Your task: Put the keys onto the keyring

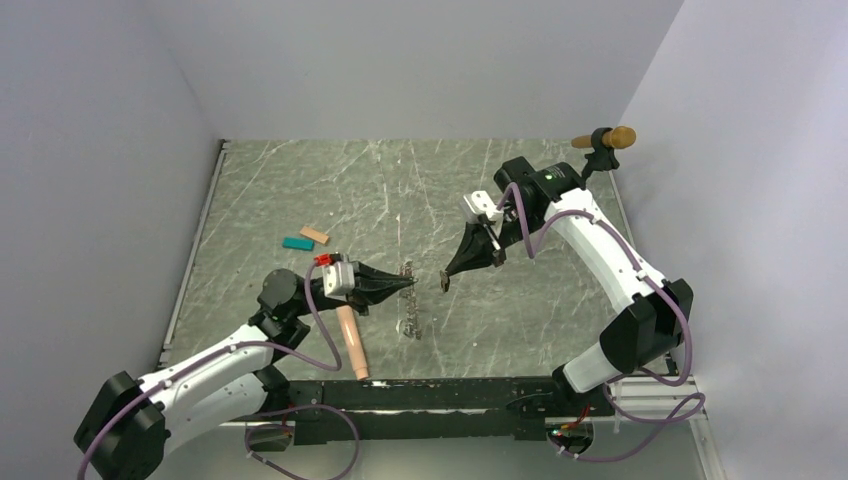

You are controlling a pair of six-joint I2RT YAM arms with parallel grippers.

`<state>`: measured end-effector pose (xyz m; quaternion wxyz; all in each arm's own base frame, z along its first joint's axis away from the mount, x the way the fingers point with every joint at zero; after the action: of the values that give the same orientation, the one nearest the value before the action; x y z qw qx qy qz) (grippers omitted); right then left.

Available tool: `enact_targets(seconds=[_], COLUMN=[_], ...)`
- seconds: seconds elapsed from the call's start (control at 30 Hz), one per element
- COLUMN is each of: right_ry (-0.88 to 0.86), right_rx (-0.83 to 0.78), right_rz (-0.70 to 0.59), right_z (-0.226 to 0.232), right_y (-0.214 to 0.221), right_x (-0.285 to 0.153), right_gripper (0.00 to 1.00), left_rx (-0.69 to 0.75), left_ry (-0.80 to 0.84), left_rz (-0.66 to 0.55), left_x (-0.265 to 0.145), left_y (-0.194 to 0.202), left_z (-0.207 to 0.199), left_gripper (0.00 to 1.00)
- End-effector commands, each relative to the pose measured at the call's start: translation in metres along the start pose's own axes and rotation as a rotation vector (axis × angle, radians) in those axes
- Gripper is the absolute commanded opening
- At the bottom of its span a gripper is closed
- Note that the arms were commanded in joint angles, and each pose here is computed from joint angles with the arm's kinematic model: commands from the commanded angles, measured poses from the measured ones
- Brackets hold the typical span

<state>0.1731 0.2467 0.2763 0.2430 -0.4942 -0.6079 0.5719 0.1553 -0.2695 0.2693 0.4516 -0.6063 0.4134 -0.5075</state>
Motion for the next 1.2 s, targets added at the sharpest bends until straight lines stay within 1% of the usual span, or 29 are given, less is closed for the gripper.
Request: enact_targets(seconds=[0.0,0.3,0.6,0.9,1.17], right_ry=[0.011,0.021,0.019,0.018,0.003], right_rx=[-0.047,-0.007,0.019,0.053,0.074], right_rz=[-0.075,-0.097,-0.107,-0.069,-0.051], right_z=[0.0,-0.002,-0.007,-0.017,-0.018], right_y=[-0.021,-0.019,-0.017,-0.014,-0.014], right_x=[0.003,0.007,0.013,0.021,0.03], right_gripper=[0.0,0.0,0.0,0.0,0.0], left_rx=[0.066,0.024,-0.065,-0.135,-0.185], left_ry=[-0.021,-0.043,-0.065,-0.087,-0.123], left_rz=[-0.132,-0.177,-0.227,-0.244,-0.311], left_x=[0.009,0.015,0.015,0.009,0.003], left_y=[-0.031,-0.029,-0.026,-0.02,-0.024], left_z=[0.0,0.004,0.005,0.004,0.007], left_gripper=[0.0,0.0,0.0,0.0,0.0])
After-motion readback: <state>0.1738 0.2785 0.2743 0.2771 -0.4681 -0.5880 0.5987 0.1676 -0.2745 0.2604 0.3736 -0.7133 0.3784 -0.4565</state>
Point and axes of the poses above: each gripper's point midway between its finger pads, its own x axis out along the fingers, its own z axis along the line the jaws close on, y = z × x, the point moved 1 cm from there along -x, back along the fingers, and after that the axes turned 13 degrees about -x, right-handed, at the moved point
